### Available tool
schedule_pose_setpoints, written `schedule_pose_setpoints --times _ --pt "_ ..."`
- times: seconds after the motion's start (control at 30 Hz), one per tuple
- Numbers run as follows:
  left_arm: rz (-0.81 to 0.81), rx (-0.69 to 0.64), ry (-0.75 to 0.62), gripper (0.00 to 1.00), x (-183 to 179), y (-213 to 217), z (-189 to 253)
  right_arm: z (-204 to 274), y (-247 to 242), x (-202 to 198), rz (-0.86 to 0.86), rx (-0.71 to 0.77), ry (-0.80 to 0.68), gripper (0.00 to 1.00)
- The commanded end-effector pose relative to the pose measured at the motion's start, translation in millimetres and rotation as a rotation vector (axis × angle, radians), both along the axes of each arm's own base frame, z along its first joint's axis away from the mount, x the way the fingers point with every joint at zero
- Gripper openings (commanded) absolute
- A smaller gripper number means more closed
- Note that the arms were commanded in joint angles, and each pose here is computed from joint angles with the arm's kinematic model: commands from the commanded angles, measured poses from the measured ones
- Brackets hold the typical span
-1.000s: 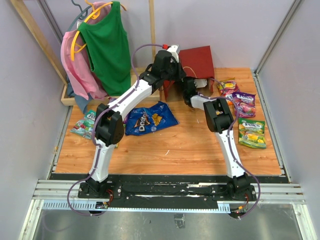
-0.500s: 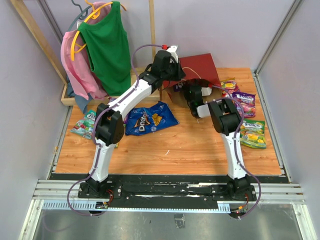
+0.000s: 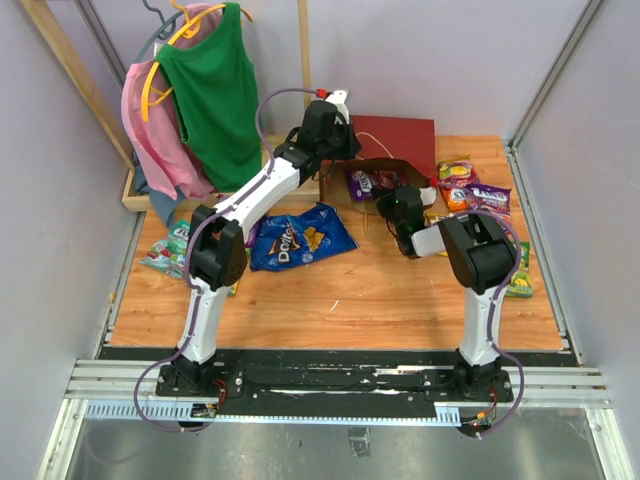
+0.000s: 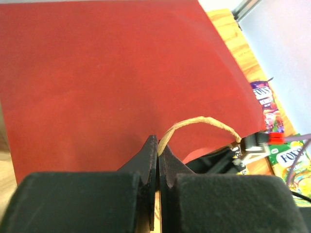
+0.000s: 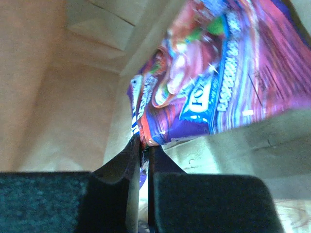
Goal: Take the snacks out of the paper bag
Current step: Pick up the snack from the paper bag.
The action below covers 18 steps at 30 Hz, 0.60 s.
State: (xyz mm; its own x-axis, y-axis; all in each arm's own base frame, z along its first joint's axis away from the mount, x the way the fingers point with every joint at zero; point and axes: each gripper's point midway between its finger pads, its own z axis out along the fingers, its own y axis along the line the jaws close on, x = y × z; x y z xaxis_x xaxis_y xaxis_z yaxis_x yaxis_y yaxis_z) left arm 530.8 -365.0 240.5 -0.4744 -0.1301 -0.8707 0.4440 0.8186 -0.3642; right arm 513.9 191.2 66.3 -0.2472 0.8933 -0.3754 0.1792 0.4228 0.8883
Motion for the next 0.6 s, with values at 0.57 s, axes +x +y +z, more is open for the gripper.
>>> schedule_pose_setpoints --times 0.57 --pt "-0.025 -0.016 -0.004 0.0 -0.3 45.3 4.5 83.3 22.6 -89.9 0.313 -0.128 -0.097 0.01"
